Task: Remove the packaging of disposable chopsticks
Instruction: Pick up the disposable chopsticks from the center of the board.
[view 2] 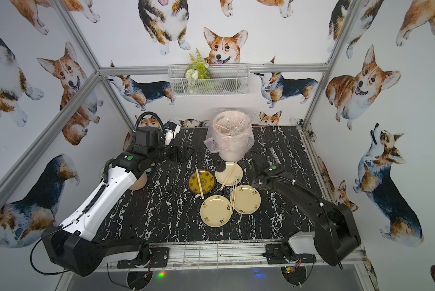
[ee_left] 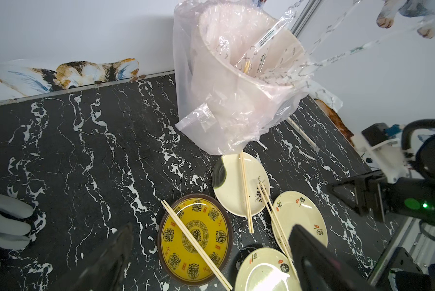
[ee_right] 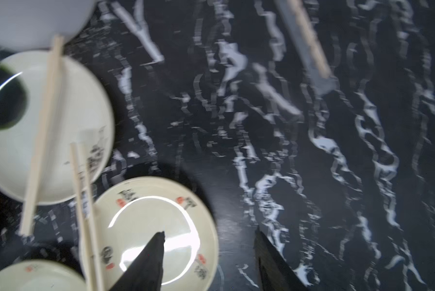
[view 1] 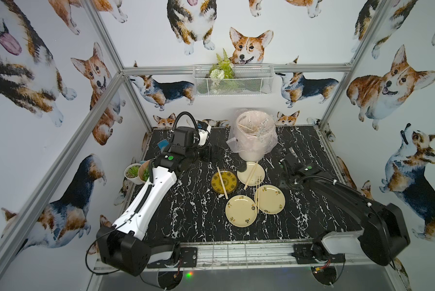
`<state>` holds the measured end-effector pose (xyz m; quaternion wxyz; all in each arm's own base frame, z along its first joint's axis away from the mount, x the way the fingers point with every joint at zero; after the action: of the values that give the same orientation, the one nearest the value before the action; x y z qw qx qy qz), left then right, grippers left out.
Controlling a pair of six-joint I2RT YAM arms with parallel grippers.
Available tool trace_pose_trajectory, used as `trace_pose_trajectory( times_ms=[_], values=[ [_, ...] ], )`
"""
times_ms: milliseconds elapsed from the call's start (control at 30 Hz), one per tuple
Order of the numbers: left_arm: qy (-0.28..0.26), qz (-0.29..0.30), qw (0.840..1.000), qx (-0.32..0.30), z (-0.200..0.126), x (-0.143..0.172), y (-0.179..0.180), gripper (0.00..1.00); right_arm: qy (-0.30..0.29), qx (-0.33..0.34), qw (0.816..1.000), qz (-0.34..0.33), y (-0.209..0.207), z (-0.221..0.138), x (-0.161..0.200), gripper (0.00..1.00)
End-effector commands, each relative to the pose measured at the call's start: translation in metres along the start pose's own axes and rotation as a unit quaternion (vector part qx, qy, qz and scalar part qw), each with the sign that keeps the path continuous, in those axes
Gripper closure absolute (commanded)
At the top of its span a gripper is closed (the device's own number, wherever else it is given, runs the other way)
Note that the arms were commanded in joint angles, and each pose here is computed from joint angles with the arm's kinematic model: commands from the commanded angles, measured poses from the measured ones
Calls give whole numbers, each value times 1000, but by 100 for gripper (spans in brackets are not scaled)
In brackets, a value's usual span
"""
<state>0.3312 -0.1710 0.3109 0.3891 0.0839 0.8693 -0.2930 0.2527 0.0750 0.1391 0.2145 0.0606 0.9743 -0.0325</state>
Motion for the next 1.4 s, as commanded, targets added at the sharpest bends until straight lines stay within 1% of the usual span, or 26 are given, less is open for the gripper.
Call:
trace_pose_trajectory(
  times_ms=[0,67,100,167,233,267,300,500,533,600,700,833,967,1067,1200,1267,1367],
  values=[
    [-6,-1,1000,29,-5,-7,-12,0,-26,9,986,161,-72,6,-1,38],
    [-8,-1,999,32,-7,-7,-13,0,-30,28,980,195,-99,11,-3,38],
    [-9,1,999,32,-9,-8,-14,0,-26,32,979,200,-106,15,-5,38],
    [-9,1,999,34,-10,-7,-14,0,-10,23,982,188,-108,27,-12,38],
    [-4,2,999,36,-10,-5,-15,0,6,-22,993,118,-94,37,-34,38],
    [-2,1,999,38,-10,-4,-15,0,12,-43,995,87,-88,41,-43,38],
    [-1,1,999,40,-9,-4,-16,0,14,-49,996,71,-85,46,-50,38],
    [4,0,999,51,-8,-3,-19,0,20,-49,999,-2,-82,75,-106,40],
    [6,-1,999,51,-7,-2,-18,0,26,-48,998,-14,-82,82,-114,40],
    [9,-1,999,52,-6,-2,-18,0,58,-35,997,-43,-85,94,-120,40],
    [13,-2,999,50,-5,-1,-17,0,92,-30,994,-54,-86,106,-119,41],
    [14,-5,998,53,-2,-2,-17,0,105,-35,992,-53,-84,114,-109,41],
    [16,-7,998,55,0,-2,-18,0,134,-47,989,-45,-80,129,-93,43],
    [16,-6,998,53,0,0,-16,0,129,-43,990,-41,-81,131,-90,44],
    [17,-8,998,53,1,0,-16,0,149,-31,987,-42,-84,133,-82,46],
    [15,-9,998,54,2,-1,-16,0,164,-27,985,-46,-86,134,-73,50],
    [15,-11,998,57,2,-1,-17,0,169,-6,984,-52,-91,132,-67,52]
  ],
)
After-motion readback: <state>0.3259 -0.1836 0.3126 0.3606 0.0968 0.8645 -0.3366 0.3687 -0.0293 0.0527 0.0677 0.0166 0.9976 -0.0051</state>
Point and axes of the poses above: each gripper's point midway between its finger pads, its own z axis out along the fingers, its own y axis along the line the jaws close on, x = y × z, the point moved 3 cm from there along -z, back along the fingers, and after that the axes turned 12 degrees about -z, right-handed, at the moved point
